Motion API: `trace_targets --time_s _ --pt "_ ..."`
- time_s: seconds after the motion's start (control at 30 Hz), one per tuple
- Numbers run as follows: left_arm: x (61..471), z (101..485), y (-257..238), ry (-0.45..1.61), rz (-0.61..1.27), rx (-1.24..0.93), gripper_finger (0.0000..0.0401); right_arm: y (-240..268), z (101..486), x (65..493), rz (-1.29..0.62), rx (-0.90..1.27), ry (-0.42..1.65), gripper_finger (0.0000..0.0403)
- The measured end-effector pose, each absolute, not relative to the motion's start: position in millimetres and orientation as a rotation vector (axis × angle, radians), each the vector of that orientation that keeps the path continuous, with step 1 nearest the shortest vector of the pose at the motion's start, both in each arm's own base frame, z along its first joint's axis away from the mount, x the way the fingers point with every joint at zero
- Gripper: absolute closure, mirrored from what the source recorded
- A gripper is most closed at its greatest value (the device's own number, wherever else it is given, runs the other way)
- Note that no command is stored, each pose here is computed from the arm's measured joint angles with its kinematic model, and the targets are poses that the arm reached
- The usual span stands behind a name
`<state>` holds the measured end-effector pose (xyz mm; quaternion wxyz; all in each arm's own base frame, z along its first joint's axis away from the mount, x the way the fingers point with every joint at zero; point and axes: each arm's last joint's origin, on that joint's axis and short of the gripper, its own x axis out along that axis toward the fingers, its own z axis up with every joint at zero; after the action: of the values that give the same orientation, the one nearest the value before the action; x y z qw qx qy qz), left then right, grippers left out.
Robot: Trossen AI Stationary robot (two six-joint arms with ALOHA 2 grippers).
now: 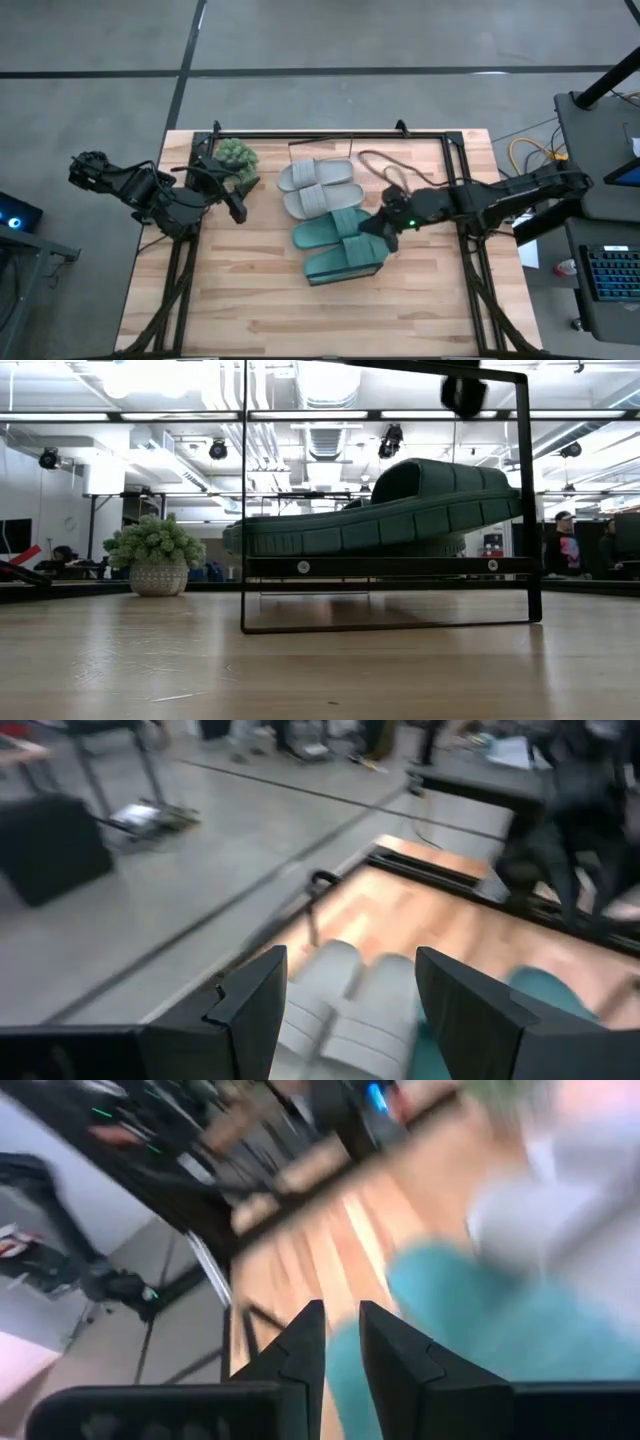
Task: Pick and place slides into the shelf
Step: Return to Home Position
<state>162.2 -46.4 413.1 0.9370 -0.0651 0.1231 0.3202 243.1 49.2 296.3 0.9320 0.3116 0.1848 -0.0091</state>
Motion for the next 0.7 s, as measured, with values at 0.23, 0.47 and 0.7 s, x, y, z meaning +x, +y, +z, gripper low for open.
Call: trace_targets --time_s 0.23,0.47,0.7 --pt "161 419 -52 0.291 0.364 -0.183 0.0206 42 340 217 0.018 0.235 0.085 0.0377" --pt "155 436 -55 0.035 0.09 -0.15 0.0274 32 362 187 -0.094 0.051 -0.036 0.0394" --pt "154 421 -45 -0.092 0.006 -0.047 0.0381 28 365 182 -0.185 0.055 -0.054 0.0394"
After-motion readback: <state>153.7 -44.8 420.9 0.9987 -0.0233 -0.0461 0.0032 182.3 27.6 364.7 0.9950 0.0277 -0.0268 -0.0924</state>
